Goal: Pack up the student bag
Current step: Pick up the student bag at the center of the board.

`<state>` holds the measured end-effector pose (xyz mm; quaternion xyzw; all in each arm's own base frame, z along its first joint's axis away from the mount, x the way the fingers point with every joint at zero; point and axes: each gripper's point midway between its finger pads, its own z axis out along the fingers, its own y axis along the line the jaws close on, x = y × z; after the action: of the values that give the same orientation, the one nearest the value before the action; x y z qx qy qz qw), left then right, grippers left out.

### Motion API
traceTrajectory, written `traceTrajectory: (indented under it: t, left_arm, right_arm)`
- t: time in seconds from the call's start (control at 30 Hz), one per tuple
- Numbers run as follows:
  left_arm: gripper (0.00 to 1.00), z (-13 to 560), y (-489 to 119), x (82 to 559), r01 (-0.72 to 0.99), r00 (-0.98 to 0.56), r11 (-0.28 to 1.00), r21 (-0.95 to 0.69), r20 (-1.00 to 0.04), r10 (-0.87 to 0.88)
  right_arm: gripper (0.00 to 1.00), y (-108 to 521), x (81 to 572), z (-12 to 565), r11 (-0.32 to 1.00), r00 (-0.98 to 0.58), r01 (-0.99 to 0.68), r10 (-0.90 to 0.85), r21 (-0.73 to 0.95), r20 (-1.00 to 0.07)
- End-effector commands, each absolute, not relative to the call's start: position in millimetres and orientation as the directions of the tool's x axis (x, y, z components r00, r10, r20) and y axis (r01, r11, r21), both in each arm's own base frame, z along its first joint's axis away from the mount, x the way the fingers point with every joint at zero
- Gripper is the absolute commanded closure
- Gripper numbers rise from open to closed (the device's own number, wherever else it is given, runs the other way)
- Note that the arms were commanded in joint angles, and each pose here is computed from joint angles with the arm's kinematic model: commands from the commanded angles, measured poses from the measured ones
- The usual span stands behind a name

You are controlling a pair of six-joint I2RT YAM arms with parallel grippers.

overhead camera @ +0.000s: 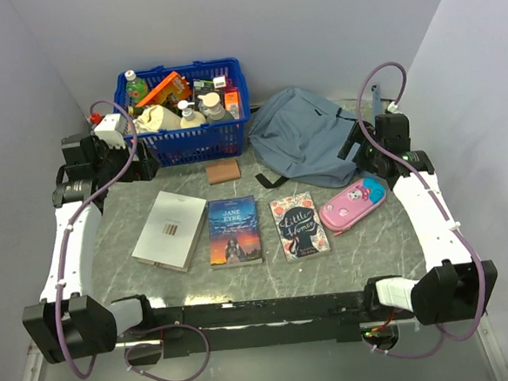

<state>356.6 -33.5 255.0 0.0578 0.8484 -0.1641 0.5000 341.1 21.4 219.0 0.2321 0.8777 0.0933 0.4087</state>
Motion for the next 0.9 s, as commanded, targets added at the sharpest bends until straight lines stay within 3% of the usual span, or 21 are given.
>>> traceTrajectory:
  t: [0.0,0.33,0.63,0.87]
  left_arm:
    - [0.04,279.0,-39.9,352.3,0.315,-0.415,0.926,-0.209,-0.908,-0.063]
    - [0.04,265.5,-37.2,349.4,0.328,-0.420,0.930,-0.164,-0.907,-0.011]
    - [0.04,250.2,-39.2,348.1,0.343,-0.445,0.923,-0.174,-0.896,-0.003]
    - [0.04,246.6,-38.4,348.9,0.344,-0.442,0.924,-0.166,-0.897,0.004]
  right_arm:
    - [0.00,6.4,340.6,206.8,0.859,-0.557,0.418,0.500,0.297,-0.663]
    - [0.03,0.0,357.2,151.7,0.791,-0.602,0.571,0.586,0.221,-0.542]
    - [0.07,-4.7,390.5,140.5,0.754,-0.581,0.632,0.613,0.178,-0.535]
    - [0.17,-2.0,399.7,121.0,0.752,-0.618,0.648,0.609,0.116,-0.497]
